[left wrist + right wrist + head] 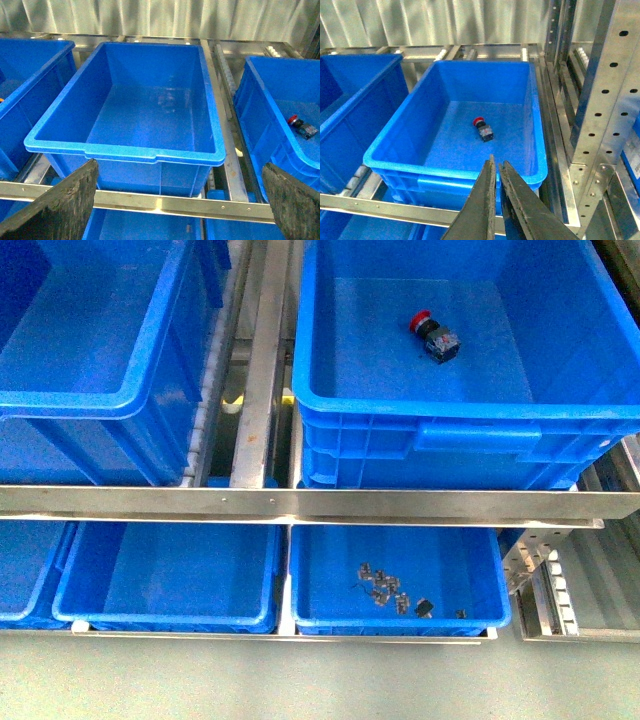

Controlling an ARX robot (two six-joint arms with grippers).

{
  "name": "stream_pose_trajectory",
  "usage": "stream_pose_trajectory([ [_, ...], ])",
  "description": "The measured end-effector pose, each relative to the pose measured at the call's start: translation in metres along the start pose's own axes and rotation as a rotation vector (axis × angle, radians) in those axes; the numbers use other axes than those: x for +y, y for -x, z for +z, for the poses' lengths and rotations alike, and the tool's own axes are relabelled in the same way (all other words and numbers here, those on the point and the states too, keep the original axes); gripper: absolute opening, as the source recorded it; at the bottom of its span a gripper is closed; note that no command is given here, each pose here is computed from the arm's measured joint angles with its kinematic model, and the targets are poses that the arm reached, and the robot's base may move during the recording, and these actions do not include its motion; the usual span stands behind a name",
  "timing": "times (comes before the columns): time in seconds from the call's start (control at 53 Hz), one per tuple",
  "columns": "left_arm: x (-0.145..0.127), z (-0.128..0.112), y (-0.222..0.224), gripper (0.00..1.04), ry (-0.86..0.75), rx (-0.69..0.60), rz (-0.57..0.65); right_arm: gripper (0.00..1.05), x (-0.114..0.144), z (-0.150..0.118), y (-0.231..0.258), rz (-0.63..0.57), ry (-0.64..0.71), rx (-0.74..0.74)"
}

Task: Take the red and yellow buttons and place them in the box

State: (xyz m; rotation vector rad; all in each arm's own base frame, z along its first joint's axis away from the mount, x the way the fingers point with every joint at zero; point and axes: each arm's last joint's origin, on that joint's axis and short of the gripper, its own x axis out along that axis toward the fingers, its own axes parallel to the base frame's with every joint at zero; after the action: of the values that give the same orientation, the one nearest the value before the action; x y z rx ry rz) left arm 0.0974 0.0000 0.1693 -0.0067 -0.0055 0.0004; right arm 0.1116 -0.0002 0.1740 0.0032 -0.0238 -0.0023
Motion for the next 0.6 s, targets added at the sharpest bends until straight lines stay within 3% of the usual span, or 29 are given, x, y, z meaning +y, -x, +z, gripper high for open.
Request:
stream_pose_trajectory([
  [0.566,0.0,0.0,0.0,0.97,0.0,0.0,0.0,0.04,0.0,-0.003,0.015,0.0,0.0,0.005],
  [0.603,0.0,0.0,0.0,0.97,0.0,0.0,0.0,0.09,0.0,-0.003,0.015,0.0,0.001,0.005],
])
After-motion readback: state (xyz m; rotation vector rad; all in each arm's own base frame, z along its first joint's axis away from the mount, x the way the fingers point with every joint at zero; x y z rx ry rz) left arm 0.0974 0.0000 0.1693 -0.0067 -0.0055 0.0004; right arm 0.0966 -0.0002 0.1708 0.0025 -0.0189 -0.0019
